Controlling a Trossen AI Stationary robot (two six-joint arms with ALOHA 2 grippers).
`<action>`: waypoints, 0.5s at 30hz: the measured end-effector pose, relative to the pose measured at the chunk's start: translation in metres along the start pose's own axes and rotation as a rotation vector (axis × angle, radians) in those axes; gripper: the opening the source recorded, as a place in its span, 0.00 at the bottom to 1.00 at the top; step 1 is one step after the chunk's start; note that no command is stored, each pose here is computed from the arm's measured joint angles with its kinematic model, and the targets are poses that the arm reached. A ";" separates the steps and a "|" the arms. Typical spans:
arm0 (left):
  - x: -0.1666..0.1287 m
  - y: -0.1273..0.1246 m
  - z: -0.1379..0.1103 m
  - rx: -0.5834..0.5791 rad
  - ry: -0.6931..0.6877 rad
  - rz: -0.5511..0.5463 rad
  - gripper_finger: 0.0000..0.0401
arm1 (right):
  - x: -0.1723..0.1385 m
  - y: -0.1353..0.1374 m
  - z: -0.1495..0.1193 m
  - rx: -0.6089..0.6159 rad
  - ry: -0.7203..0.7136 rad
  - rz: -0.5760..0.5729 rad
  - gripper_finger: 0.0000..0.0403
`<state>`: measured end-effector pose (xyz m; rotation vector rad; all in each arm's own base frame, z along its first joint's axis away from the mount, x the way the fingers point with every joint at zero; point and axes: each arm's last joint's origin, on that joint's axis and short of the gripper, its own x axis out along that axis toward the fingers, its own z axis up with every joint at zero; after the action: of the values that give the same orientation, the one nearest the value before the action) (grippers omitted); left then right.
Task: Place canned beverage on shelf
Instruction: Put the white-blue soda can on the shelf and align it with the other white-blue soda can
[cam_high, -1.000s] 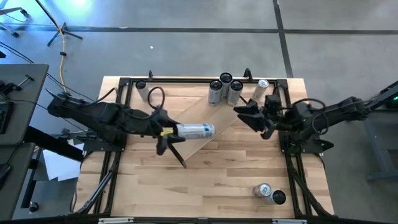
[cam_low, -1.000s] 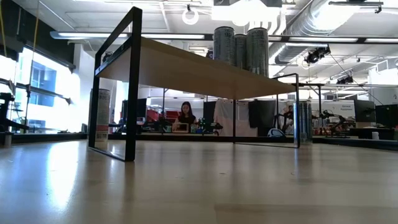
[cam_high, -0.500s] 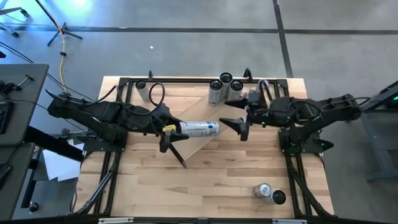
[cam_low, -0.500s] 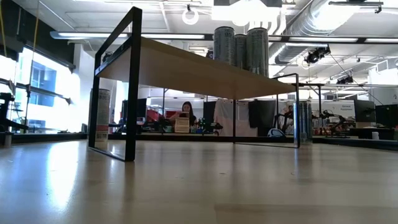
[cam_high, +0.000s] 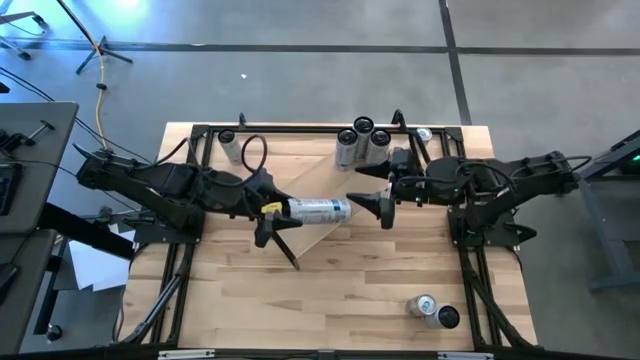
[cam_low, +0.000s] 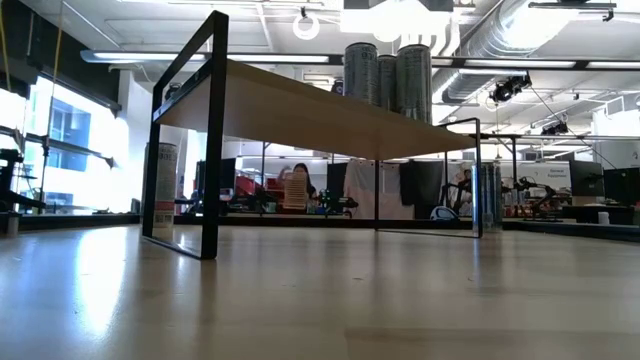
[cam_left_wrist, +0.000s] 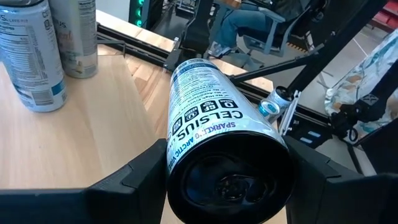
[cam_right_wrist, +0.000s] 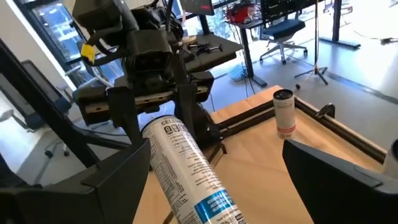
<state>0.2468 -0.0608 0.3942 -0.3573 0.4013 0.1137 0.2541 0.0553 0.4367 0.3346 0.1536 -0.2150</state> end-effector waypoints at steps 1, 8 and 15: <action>0.000 0.000 0.000 0.006 0.000 -0.001 0.54 | 0.000 0.000 0.000 -0.006 0.002 0.005 0.87; 0.001 0.001 0.002 0.024 -0.016 0.002 0.54 | 0.002 0.003 -0.003 -0.151 0.047 0.103 0.87; -0.006 -0.001 0.014 0.080 -0.128 -0.039 0.54 | 0.002 0.003 -0.003 -0.210 0.040 0.097 0.87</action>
<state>0.2466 -0.0572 0.4095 -0.2775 0.2714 0.0817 0.2562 0.0588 0.4348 0.1367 0.1970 -0.0948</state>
